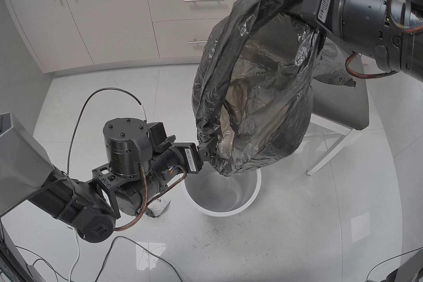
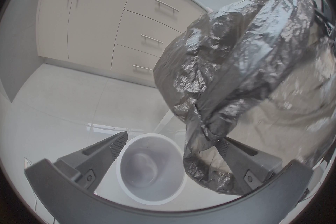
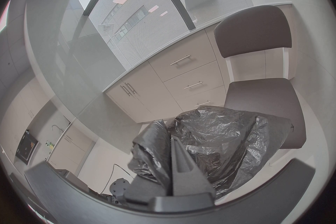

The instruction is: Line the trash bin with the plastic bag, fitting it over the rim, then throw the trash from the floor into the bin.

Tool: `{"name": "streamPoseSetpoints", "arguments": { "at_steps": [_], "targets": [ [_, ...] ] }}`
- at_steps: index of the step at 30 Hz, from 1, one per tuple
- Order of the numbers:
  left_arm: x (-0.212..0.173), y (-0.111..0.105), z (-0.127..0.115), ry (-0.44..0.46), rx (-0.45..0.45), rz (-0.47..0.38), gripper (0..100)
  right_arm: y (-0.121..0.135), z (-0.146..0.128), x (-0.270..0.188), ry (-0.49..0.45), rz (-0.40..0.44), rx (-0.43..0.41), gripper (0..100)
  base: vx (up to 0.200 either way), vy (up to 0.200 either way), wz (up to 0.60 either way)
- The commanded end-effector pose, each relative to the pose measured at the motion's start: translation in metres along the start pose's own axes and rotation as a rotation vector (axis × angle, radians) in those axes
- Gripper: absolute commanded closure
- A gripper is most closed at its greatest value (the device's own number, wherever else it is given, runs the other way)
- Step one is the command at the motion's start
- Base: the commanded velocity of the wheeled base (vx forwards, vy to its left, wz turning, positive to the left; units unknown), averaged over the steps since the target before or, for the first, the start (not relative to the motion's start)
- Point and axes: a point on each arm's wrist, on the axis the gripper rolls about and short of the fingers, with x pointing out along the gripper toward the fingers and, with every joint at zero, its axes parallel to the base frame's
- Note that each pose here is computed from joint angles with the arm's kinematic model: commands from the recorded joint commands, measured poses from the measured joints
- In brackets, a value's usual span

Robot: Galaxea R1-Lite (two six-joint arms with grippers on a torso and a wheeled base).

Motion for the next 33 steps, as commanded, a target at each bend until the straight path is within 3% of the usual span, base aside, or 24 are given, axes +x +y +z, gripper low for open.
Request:
{"name": "streamPoseSetpoints", "arguments": {
  "at_steps": [1,17,18,30,33],
  "targets": [
    [-0.008,-0.006,0.010,-0.033,-0.011,-0.024,0,0.001,-0.005,0.006,0.013,-0.005,-0.008,100,0.000,0.000,0.00],
    [0.005,-0.006,0.008,-0.034,-0.041,-0.015,0,0.003,-0.005,0.004,0.008,0.005,0.007,100,0.000,0.000,0.00],
    [0.005,-0.006,0.007,-0.031,-0.040,-0.016,100,0.002,-0.004,0.003,0.005,0.006,0.008,100,0.000,0.000,0.00],
    [-0.010,-0.014,0.016,-0.036,-0.104,-0.044,100,0.000,-0.011,0.003,0.034,-0.004,-0.020,100,0.000,0.000,0.00],
    [-0.041,-0.028,0.025,0.035,-0.213,-0.078,100,-0.005,-0.032,-0.001,0.139,-0.025,-0.086,100,0.000,0.000,0.00]
  ]
}}
